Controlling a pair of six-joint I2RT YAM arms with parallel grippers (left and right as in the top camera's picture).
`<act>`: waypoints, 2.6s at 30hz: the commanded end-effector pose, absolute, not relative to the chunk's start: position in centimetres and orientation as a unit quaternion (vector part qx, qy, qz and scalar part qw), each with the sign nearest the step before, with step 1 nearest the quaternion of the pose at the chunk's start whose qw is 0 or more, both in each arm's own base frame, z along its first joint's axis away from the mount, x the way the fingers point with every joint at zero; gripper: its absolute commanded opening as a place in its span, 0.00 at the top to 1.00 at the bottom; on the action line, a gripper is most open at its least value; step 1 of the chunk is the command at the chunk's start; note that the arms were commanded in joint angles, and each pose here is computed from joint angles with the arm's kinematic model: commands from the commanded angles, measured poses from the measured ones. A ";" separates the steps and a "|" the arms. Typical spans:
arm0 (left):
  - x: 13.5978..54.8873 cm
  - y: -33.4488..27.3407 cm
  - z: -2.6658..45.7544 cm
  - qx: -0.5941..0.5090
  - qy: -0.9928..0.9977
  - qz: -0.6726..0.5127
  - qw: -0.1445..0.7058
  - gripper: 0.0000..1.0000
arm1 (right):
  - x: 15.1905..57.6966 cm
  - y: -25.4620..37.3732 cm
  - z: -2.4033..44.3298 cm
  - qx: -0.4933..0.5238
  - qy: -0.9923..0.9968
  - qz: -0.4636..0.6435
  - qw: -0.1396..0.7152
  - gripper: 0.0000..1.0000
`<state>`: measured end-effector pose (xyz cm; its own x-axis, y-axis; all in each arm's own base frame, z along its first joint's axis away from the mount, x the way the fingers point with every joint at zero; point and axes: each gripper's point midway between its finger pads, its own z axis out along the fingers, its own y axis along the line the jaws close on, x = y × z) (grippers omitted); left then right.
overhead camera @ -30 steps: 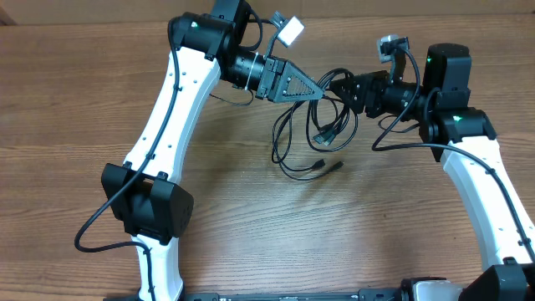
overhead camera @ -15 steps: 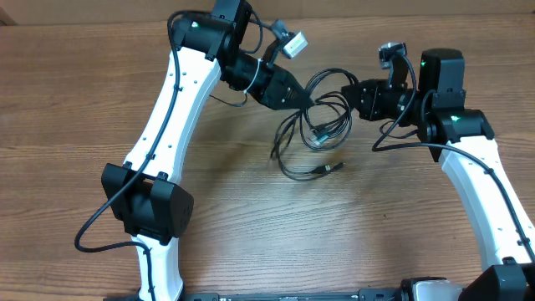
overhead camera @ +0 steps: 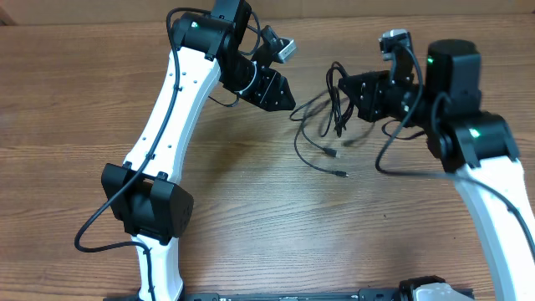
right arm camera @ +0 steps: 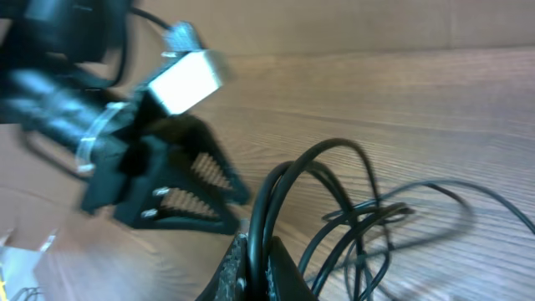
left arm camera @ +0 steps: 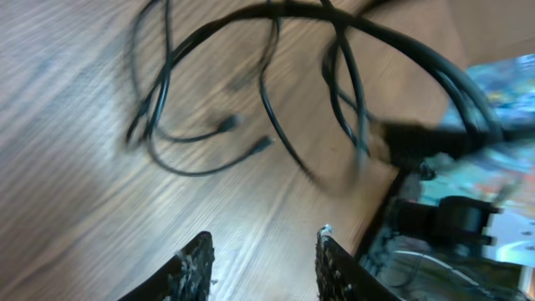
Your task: Untangle cables
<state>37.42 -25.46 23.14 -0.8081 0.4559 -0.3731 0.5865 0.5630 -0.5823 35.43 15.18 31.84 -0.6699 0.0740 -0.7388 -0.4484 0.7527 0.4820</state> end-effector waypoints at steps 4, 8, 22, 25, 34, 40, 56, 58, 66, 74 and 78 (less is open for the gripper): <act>35.8 -27.8 24.9 0.325 0.844 -0.418 0.089 0.61 | 34.1 14.8 29.9 -0.053 0.881 0.338 0.327 0.96; 35.7 -27.9 24.9 0.327 0.844 -0.417 0.089 0.61 | 36.0 8.4 26.1 0.059 0.927 0.160 0.334 0.96; 37.4 -25.2 22.1 0.307 0.896 -0.307 0.091 0.67 | 33.0 15.0 27.7 -0.158 0.888 0.296 0.315 0.96; 37.8 -24.6 21.6 0.299 0.907 -0.282 0.092 0.66 | 31.5 17.0 28.9 -0.235 0.849 0.349 0.319 0.96; 38.8 -22.9 20.9 0.264 0.930 -0.238 0.093 0.66 | 27.4 19.7 29.7 -0.340 0.790 0.418 0.293 0.88; 40.0 -21.0 21.1 0.225 0.938 -0.244 0.099 0.65 | 25.7 19.9 27.1 -0.366 0.816 0.372 0.250 0.29; 39.6 -21.1 21.1 0.228 0.936 -0.251 0.091 0.58 | 33.9 7.0 20.2 -0.020 0.969 0.058 0.238 0.18; 39.6 -20.6 20.8 0.226 0.941 -0.237 0.089 0.58 | 33.8 7.5 18.2 -0.023 0.976 0.068 0.208 0.26; 39.5 -20.1 20.5 0.223 0.946 -0.221 0.083 0.57 | 34.5 7.3 12.1 0.001 0.992 0.052 0.117 0.51; 39.5 -20.1 20.5 0.223 0.946 -0.222 0.083 0.58 | 34.2 6.1 9.0 0.032 0.997 0.029 0.064 0.52; 39.5 -20.1 20.5 0.223 0.946 -0.222 0.083 0.58 | 34.0 5.8 9.0 0.033 0.997 0.021 0.062 0.52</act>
